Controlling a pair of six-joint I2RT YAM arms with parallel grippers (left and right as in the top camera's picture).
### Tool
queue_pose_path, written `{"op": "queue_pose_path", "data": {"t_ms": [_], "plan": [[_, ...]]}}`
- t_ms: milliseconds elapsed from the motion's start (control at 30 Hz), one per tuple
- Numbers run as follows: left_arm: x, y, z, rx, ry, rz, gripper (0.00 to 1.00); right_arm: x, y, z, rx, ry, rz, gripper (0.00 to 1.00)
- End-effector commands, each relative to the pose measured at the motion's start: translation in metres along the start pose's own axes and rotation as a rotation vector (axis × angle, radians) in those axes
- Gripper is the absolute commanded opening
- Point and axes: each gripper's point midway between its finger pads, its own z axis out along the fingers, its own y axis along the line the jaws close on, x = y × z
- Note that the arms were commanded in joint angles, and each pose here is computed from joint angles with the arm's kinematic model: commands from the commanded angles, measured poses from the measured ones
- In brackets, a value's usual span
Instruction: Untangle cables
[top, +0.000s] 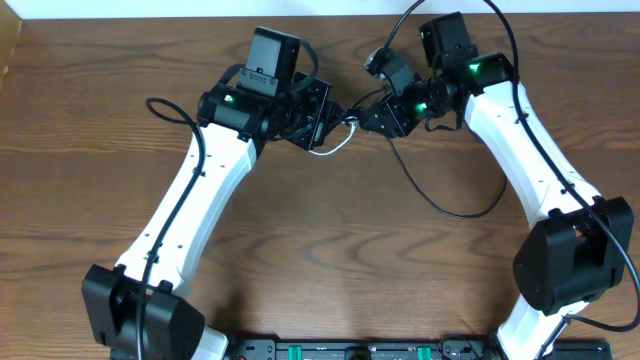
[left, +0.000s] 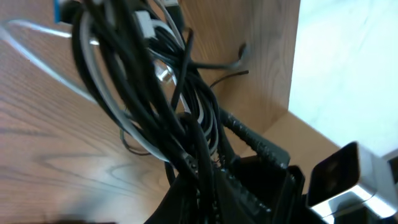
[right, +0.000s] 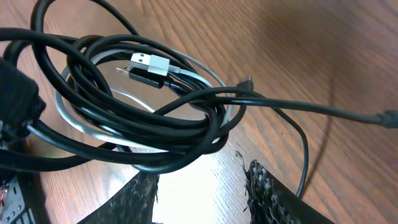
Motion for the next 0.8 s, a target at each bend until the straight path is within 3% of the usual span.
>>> {"op": "queue_pose_path", "data": {"t_ms": [0,333,567,767], "plan": [[0.013,0.001,0.002,0.003,0.076,0.122,0.07,-0.007,0.017,0.005,-0.069,-0.023,-0.006,0.43],[0.022,-0.005,0.001,0.056,0.120,0.558,0.07,-0.015,0.037,0.003,-0.173,-0.064,-0.022,0.48],[0.039,-0.007,-0.003,0.101,0.212,0.626,0.07,-0.023,0.047,0.002,-0.224,-0.097,-0.038,0.51],[0.075,-0.026,-0.017,0.264,0.393,0.735,0.08,-0.031,0.044,0.003,-0.209,-0.120,0.003,0.46]]}}
